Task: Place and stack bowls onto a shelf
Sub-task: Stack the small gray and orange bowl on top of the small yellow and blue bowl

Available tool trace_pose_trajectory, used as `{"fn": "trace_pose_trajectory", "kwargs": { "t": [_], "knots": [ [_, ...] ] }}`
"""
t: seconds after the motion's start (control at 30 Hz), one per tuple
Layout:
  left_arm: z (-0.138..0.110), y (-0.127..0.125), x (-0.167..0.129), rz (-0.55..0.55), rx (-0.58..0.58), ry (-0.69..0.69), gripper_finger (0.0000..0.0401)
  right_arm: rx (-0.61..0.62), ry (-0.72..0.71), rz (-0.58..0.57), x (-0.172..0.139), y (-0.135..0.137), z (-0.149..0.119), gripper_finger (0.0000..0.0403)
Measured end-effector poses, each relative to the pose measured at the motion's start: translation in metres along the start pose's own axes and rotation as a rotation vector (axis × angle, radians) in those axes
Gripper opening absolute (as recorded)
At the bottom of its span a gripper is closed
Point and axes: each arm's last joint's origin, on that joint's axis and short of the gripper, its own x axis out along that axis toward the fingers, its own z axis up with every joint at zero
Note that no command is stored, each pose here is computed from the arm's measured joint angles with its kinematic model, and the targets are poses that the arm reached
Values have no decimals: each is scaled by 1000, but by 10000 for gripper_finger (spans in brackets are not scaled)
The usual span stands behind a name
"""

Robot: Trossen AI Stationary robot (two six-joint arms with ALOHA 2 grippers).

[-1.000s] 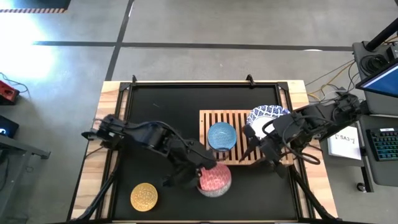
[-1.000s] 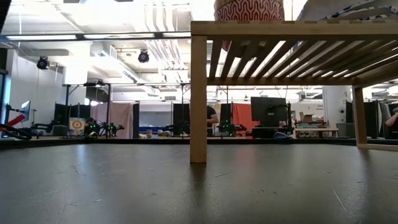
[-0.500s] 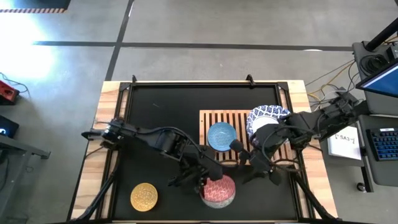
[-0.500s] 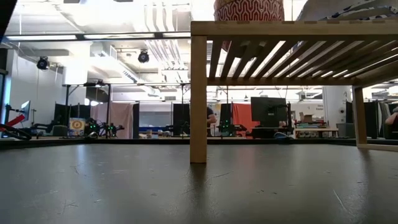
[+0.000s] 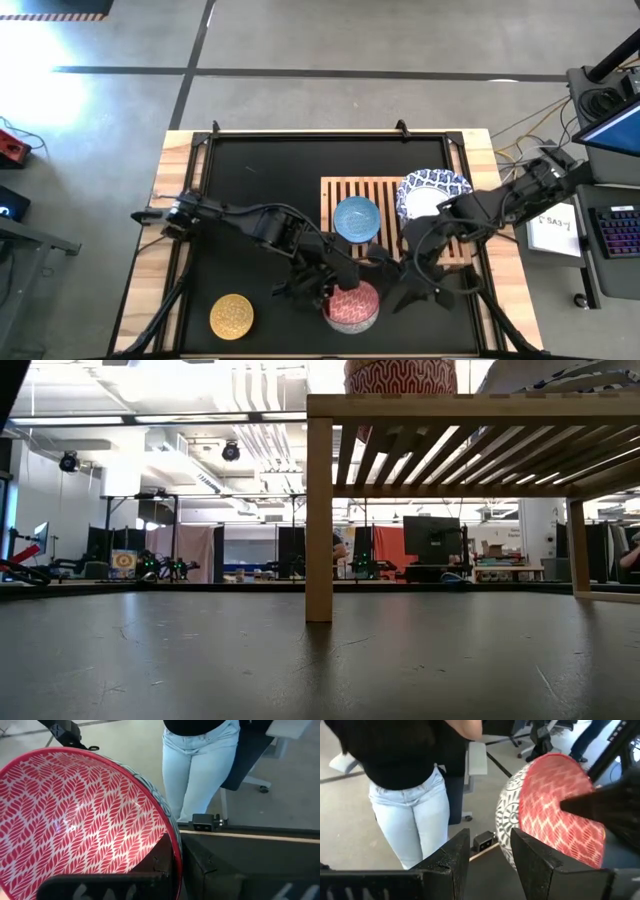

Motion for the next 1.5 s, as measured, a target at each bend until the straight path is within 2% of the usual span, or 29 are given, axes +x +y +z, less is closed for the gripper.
{"fn": "trace_pose_trajectory", "kwargs": {
  "t": [0.2,0.33,0.47,0.57,0.8,1.23,1.37,1.5],
  "knots": [
    [-2,4,-3,4,76,-29,4,-44,6,20,10,0,-1,134],
    [-7,5,-3,-5,38,-45,4,-30,34,17,4,3,-3,134],
    [-11,4,1,-27,-2,-38,4,-60,10,-72,-11,7,4,134],
    [-11,4,2,-26,6,-38,4,-68,-18,-88,-16,8,8,134],
    [-11,10,-1,11,88,-80,4,-64,11,-108,-5,2,4,134],
    [-18,16,-6,20,114,-105,4,-71,42,-94,12,-4,-3,134],
    [-20,15,-6,15,110,-102,5,-70,47,-82,12,-4,-4,118],
    [-21,16,-7,16,120,-103,13,-76,42,-66,13,-4,-4,78]
  ]
}}
